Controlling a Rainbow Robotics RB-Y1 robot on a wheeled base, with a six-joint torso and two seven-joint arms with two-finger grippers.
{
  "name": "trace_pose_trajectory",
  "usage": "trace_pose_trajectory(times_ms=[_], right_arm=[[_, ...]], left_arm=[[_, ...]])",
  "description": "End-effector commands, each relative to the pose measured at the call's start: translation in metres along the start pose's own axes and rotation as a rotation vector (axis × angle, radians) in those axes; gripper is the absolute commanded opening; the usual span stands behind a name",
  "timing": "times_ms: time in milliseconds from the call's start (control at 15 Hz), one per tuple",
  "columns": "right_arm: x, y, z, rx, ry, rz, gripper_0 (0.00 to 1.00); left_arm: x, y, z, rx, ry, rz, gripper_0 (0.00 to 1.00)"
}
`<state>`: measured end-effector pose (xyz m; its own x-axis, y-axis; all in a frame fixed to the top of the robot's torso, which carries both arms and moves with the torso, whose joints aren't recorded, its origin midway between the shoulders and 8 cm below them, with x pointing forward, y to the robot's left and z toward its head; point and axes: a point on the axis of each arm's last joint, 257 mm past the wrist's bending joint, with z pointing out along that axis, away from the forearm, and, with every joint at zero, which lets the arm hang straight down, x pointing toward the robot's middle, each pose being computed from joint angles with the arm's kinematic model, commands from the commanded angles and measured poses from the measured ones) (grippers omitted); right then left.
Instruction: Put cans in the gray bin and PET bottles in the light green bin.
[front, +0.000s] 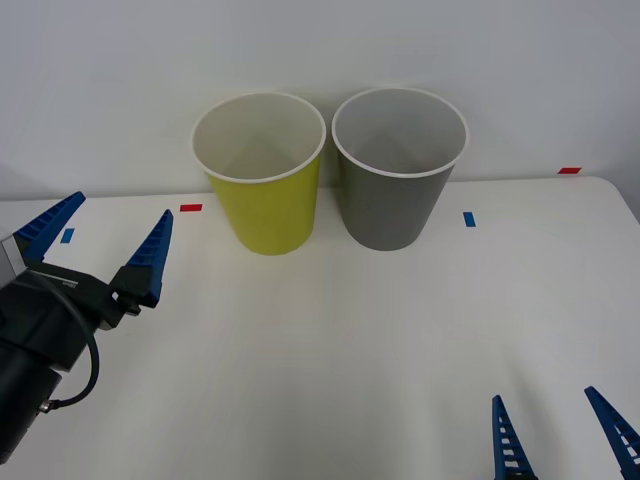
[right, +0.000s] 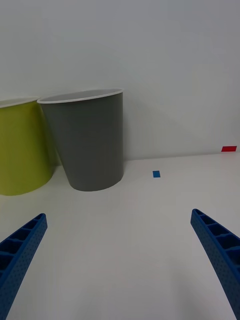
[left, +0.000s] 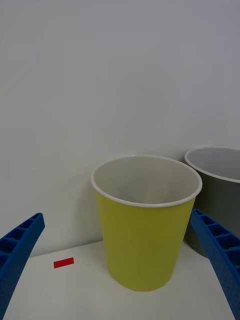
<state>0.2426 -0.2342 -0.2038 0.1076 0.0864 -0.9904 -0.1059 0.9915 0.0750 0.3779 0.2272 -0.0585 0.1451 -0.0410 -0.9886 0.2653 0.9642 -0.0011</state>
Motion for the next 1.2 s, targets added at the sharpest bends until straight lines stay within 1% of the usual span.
trace_pose_trajectory(times_ms=[67,133,267,333,400,467,800,867,933,1067,1133,1200], right_arm=[[0.0,0.0,0.0,0.0,0.0,0.0,1.0],[0.0,0.0,0.0,0.0,0.0,0.0,1.0],[0.0,0.0,0.0,0.0,0.0,0.0,1.0],[0.0,0.0,0.0,0.0,0.0,0.0,1.0],[0.0,0.0,0.0,0.0,0.0,0.0,1.0],[0.0,0.0,0.0,0.0,0.0,0.0,1.0],[0.0,0.0,0.0,0.0,0.0,0.0,1.0],[0.0,0.0,0.0,0.0,0.0,0.0,1.0],[0.0,0.0,0.0,0.0,0.0,0.0,1.0],[0.0,0.0,0.0,0.0,0.0,0.0,1.0],[0.0,0.0,0.0,0.0,0.0,0.0,1.0],[0.0,0.0,0.0,0.0,0.0,0.0,1.0]], left_arm=[[0.019,-0.003,-0.017,-0.012,0.029,-0.023,1.0],[0.024,-0.008,-0.023,-0.001,0.034,-0.029,1.0],[0.034,-0.012,-0.037,-0.002,0.038,-0.041,1.0],[0.041,-0.013,-0.044,-0.001,0.026,-0.039,1.0],[0.049,-0.013,-0.05,-0.004,0.015,-0.019,1.0],[0.055,-0.013,-0.057,-0.009,0.01,-0.019,1.0],[0.077,-0.003,-0.104,-0.072,0.057,-0.027,1.0],[0.082,-0.002,-0.112,-0.084,0.074,-0.032,1.0],[0.084,-0.001,-0.116,-0.096,0.083,-0.038,1.0],[0.097,0.009,-0.12,-0.133,0.098,-0.036,1.0],[0.101,0.013,-0.12,-0.149,0.098,-0.03,1.0],[0.101,0.017,-0.119,-0.153,0.097,-0.016,1.0]])
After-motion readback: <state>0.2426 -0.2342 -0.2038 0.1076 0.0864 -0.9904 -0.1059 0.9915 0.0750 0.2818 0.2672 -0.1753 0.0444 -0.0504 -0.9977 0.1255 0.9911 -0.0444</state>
